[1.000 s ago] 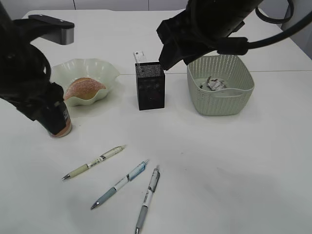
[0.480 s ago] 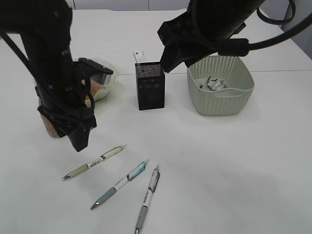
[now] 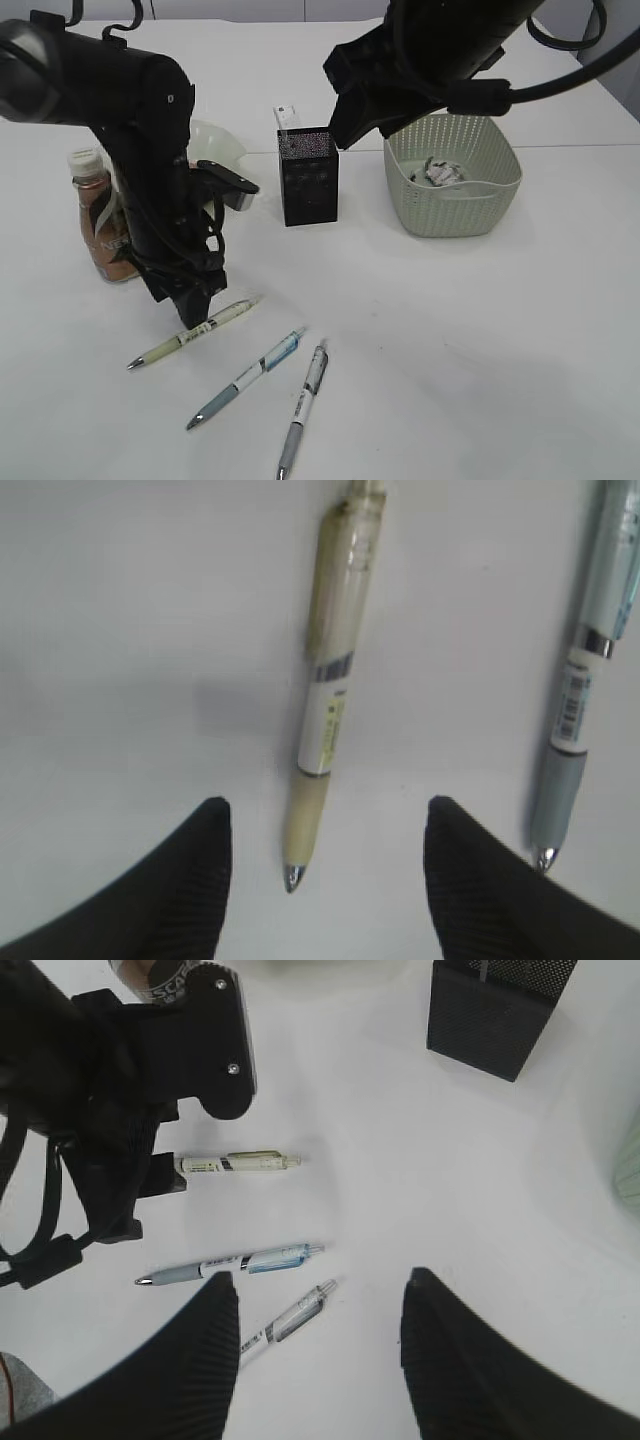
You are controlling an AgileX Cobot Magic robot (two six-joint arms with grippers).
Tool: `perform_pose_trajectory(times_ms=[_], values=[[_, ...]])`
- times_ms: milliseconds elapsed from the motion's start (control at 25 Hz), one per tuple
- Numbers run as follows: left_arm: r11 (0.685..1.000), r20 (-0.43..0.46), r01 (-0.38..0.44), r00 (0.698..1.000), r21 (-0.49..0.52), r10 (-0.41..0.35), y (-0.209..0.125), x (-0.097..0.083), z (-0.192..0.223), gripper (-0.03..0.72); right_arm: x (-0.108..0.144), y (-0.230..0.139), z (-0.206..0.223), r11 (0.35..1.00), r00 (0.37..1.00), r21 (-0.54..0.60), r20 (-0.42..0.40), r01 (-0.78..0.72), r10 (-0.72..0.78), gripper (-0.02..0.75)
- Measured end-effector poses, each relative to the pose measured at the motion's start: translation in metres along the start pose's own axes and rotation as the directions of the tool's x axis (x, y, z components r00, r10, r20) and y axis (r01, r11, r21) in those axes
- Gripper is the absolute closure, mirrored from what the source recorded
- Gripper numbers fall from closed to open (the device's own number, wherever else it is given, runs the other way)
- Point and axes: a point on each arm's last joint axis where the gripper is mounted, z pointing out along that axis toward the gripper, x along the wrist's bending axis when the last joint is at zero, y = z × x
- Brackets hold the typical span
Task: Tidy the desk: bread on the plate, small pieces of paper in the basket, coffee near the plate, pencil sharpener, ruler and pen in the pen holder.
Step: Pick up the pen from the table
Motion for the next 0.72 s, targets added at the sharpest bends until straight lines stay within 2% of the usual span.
perform_pose_trajectory(times_ms=[240, 720], values=[[0.999, 0.007, -0.036, 0.999, -0.027, 0.037, 0.019, -0.002, 0.006, 0.239, 0.000, 0.000, 0.000, 1.000, 1.000, 0.000, 0.000, -0.001, 0.001, 0.353], [0.998, 0.032, -0.051, 0.998, 0.045, 0.050, 0.024, -0.006, 0.034, 0.239, 0.000, 0.000, 0.000, 1.000, 1.000, 0.000, 0.000, -0.002, 0.002, 0.353]])
